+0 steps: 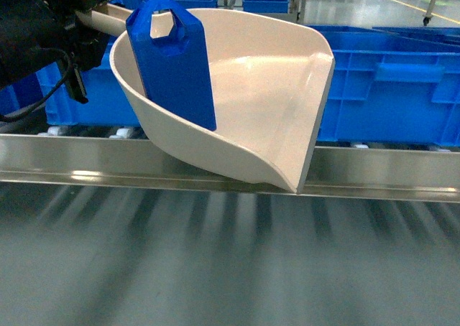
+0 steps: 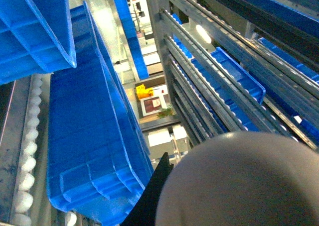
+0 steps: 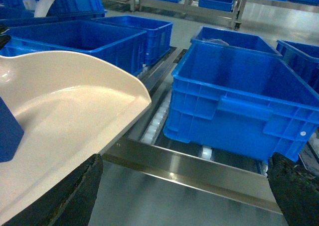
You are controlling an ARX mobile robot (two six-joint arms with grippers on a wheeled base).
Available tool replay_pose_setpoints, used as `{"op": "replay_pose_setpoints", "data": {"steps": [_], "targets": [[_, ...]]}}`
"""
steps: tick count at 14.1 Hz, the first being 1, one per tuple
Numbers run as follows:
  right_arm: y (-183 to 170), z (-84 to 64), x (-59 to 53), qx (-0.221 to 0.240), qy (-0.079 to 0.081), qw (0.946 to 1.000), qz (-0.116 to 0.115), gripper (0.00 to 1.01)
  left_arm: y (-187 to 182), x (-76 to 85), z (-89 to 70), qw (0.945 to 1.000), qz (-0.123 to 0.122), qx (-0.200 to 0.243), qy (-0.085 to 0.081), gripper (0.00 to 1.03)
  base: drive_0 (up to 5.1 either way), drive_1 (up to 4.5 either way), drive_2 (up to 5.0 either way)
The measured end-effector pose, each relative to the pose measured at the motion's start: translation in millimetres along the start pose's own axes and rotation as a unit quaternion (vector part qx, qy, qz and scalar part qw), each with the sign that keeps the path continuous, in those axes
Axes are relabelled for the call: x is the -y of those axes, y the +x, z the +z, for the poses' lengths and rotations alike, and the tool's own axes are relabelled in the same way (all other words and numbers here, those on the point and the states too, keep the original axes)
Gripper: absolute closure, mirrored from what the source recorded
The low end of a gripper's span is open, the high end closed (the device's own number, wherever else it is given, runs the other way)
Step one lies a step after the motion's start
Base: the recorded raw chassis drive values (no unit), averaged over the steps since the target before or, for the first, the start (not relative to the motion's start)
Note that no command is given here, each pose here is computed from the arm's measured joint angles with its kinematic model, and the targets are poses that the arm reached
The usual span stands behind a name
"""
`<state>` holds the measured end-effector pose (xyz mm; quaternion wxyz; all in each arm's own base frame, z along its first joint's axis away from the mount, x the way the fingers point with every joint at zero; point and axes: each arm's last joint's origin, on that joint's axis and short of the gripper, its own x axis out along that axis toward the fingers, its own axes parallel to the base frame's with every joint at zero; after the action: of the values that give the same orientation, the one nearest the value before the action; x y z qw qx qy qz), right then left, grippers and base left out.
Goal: Place part in tray to right shelf
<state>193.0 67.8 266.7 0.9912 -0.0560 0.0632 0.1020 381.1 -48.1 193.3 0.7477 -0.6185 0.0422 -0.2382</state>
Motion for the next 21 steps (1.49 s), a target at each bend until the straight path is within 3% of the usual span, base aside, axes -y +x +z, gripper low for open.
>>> {"op": "replay_pose_setpoints", "data": {"steps": [3, 21], "targets": [[-0.1, 0.2, 0.0, 0.001, 0.000, 1.0000, 0.000, 0.03, 0.0, 0.0, -0.2, 1.0000, 0.000, -0.001, 0.000, 0.91, 0.1, 4.23, -4.1], [0.7, -0.6, 0.0, -0.002, 0.000, 1.0000, -0.001, 0.03, 0.0, 0.0, -0.1, 1.0000, 0.000, 0.000, 0.000, 0.91, 0.0, 0.00, 0.0]]}}
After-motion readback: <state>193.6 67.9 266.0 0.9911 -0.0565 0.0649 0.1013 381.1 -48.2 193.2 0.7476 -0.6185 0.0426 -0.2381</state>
